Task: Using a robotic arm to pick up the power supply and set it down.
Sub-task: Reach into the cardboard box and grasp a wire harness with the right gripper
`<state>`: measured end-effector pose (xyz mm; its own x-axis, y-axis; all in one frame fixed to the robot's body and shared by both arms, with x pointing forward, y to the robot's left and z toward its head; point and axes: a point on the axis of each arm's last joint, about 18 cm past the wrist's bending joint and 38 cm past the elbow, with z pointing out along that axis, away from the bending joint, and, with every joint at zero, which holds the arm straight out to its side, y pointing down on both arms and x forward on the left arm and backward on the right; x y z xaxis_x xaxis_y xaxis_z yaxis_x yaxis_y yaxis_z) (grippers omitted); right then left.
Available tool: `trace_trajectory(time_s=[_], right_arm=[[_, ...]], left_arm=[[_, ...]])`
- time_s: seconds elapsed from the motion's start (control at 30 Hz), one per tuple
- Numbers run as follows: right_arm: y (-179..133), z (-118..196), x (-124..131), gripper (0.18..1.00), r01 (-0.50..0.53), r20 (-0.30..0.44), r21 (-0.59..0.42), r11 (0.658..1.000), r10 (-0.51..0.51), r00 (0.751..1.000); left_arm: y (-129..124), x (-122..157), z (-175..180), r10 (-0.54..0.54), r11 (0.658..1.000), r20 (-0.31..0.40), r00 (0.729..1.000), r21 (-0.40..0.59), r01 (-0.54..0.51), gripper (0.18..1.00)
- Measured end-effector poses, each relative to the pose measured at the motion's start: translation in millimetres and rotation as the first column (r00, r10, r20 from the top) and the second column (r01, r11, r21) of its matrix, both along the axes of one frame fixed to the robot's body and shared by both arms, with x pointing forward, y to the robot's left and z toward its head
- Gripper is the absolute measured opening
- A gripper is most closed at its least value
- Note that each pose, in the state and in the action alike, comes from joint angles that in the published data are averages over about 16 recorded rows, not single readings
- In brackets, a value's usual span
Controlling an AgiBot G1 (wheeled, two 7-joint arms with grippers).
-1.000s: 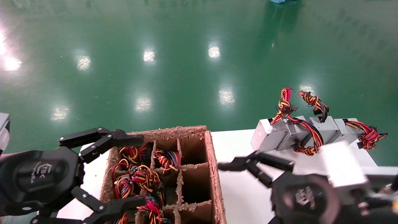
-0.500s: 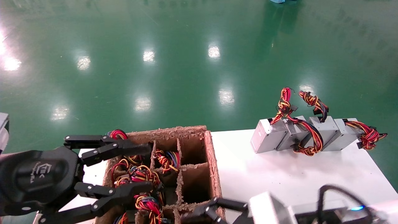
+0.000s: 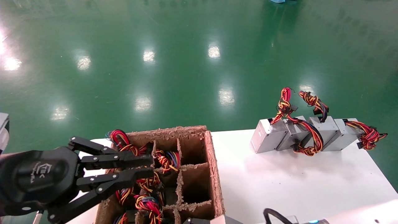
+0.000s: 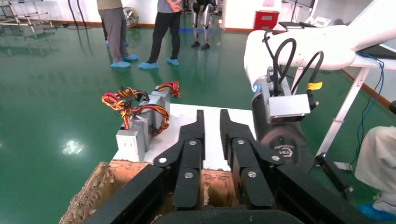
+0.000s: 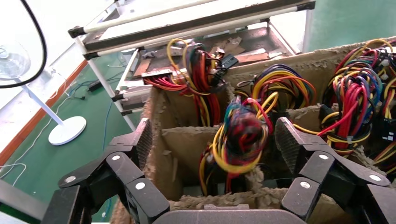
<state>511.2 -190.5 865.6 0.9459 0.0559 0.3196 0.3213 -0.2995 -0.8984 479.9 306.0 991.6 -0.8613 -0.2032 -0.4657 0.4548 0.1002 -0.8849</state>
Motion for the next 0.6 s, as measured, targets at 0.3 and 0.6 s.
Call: trace_trajectory(time_s=[0.3, 0.6], right_arm=[[8.7, -6.5, 5.7, 0.877, 0.010, 0.000, -0.006, 1.000, -0.010, 1.000], [11.4, -12.0, 6.7, 0.705, 0.012, 0.003, -0.020, 1.000, -0.012, 1.000]], left_arm=[[0.0, 0.0, 0.0, 0.000, 1.000, 0.000, 1.000, 0.000, 0.000, 0.231], [0.0, 0.0, 0.0, 0.000, 1.000, 0.000, 1.000, 0.000, 0.000, 0.193]])
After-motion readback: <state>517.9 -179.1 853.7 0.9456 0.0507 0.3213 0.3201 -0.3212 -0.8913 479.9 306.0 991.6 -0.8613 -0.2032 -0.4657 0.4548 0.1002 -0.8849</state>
